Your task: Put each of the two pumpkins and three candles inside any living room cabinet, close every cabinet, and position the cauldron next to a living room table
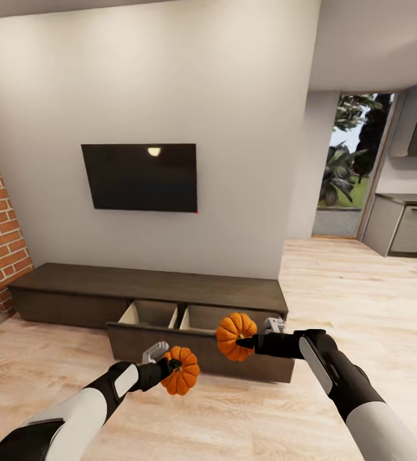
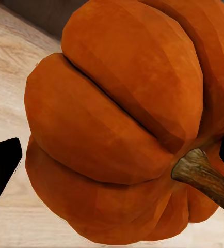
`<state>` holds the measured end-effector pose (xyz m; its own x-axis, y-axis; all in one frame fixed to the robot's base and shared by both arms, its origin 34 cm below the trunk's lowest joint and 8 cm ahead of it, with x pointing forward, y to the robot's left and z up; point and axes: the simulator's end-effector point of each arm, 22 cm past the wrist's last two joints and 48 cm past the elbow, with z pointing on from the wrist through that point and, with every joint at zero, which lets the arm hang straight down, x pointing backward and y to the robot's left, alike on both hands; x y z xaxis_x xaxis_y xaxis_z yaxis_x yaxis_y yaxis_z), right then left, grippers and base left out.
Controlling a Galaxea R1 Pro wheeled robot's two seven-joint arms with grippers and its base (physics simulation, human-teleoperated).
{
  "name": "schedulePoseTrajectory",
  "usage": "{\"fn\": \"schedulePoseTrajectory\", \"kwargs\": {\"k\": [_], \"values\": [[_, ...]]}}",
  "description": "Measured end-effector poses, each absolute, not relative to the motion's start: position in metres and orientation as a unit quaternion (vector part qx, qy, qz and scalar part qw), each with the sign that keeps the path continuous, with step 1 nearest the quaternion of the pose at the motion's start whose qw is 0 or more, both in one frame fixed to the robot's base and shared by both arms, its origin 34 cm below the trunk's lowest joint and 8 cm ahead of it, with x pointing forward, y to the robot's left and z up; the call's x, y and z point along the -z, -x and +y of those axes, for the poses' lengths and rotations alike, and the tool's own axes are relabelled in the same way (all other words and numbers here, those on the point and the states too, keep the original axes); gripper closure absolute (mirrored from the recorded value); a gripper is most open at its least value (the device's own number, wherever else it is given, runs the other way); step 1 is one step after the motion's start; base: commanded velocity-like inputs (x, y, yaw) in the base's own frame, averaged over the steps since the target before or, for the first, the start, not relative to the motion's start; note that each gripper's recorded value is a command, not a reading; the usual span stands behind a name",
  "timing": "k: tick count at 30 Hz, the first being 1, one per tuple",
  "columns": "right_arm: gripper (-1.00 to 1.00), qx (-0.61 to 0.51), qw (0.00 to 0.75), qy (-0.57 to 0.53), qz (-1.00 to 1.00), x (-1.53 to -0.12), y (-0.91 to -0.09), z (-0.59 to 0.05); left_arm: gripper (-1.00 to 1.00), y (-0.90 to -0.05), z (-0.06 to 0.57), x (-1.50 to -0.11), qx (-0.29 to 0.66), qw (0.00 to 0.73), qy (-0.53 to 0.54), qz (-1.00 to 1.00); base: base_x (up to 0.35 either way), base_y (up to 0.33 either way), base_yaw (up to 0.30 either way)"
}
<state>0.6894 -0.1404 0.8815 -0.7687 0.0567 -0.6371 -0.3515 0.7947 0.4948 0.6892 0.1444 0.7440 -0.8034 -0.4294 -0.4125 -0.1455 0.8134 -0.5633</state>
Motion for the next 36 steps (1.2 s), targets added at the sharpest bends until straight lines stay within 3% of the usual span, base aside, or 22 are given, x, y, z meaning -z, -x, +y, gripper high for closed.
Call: {"fn": "schedulePoseTrajectory", "kwargs": {"k": [10, 17, 26, 36], "values": [[1.00, -0.306, 0.329, 0.084, 0.889, -0.8798, -0.6888, -0.1403, 1.00, -0.6900, 0.1444, -0.7448, 0.262, 0.273, 0.157, 0.912, 0.306, 0.199, -0.004], [1.00, -0.309, 0.327, 0.084, 0.889, -0.8802, -0.6881, -0.1396, 1.00, -0.6898, 0.1433, -0.7447, 0.263, 0.273, 0.156, 0.912, 0.300, 0.184, -0.230], [1.00, -0.310, 0.328, 0.083, 0.889, -0.8804, -0.6888, -0.1401, 1.00, -0.6897, 0.1397, -0.7448, 0.265, 0.272, 0.155, 0.912, 0.040, 0.016, -0.277], [1.00, -0.311, 0.327, 0.081, 0.889, -0.8805, -0.6887, -0.1393, 1.00, -0.6901, 0.1383, -0.7457, 0.268, 0.272, 0.159, 0.911, 0.001, 0.000, -0.037]]}}
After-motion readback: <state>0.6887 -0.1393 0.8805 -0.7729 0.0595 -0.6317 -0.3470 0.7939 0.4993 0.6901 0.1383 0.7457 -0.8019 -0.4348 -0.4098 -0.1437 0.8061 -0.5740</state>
